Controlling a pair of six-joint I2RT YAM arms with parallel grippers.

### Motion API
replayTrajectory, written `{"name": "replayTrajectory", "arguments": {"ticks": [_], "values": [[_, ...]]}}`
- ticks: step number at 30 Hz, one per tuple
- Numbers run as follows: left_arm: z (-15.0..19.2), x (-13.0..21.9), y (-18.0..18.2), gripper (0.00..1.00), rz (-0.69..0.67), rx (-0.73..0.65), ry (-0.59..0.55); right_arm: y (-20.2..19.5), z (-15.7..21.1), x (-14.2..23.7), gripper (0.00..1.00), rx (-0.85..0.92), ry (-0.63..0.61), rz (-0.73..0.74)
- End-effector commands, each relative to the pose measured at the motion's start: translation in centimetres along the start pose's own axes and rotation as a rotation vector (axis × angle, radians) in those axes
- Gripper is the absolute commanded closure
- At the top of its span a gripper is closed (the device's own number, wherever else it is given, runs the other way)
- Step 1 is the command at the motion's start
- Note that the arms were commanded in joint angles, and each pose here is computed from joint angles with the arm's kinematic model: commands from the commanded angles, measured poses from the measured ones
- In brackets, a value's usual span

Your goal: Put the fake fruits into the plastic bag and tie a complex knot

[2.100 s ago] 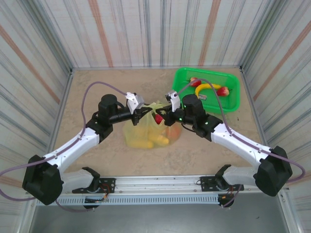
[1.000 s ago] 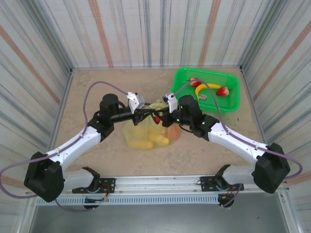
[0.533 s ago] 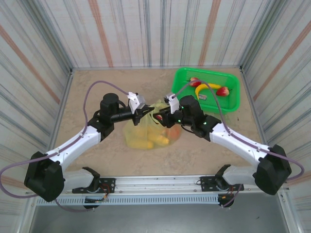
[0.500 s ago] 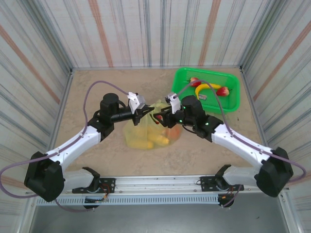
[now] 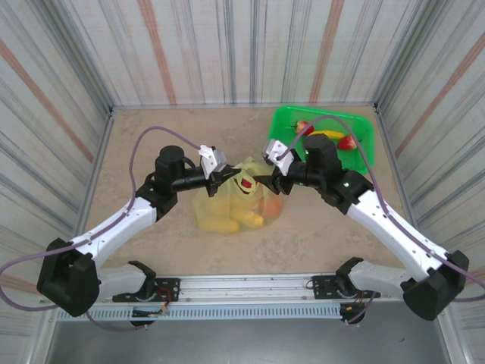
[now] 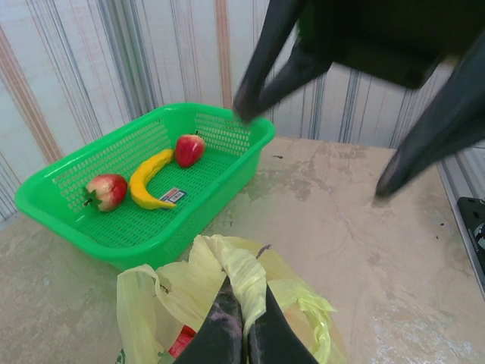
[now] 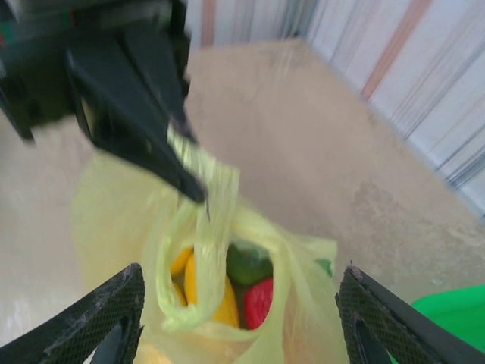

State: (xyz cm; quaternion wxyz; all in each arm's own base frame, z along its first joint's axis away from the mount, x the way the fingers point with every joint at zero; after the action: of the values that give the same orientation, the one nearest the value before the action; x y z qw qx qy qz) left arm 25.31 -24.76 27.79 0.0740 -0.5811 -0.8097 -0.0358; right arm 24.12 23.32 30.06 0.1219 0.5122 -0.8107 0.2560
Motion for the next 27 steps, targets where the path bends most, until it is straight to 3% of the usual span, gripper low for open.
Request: {"name": "replayTrajectory", "arguments": {"ticks": [1,8,16,22,27], "values": [[-1.2,0.5,-0.9,1.0,0.036,-0.065,-0.041,0.5,0.2,-0.5,0.3,0.227,0.02,-0.111],[-1.4,0.6,-1.3,1.0,0.058,-0.078,-0.044,0.2,-1.4,-2.8,0.25,0.281,-0.058,-0.221],[-1.4,0.7,-1.5,1.0,0.07,-0.087,-0.044,0.6,-1.9,-4.7,0.33,0.232,-0.081,-0.366],[-1.4,0.7,-1.5,1.0,0.083,-0.086,-0.044,0.7,-1.5,-5.7,0.51,0.206,-0.068,-0.415],[-1.4,0.7,-1.6,1.0,0.091,-0.084,-0.043,0.9,-1.7,-6.2,0.73,0.196,-0.076,-0.453]]}}
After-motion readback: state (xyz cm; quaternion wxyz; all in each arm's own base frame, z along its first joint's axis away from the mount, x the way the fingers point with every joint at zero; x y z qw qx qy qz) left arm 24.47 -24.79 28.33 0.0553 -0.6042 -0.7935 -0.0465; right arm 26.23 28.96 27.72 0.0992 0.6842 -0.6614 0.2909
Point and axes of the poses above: each hand's point on the last joint's axis, 136 mm out from that joint toward the fingers, its own x axis back along the fingers, its own y axis along the line the jaws close on, z = x × y, the point moved 4 cm from there along x, back along the fingers, and after that the axes turned 6 degrees about x, right-handed, at the moved point
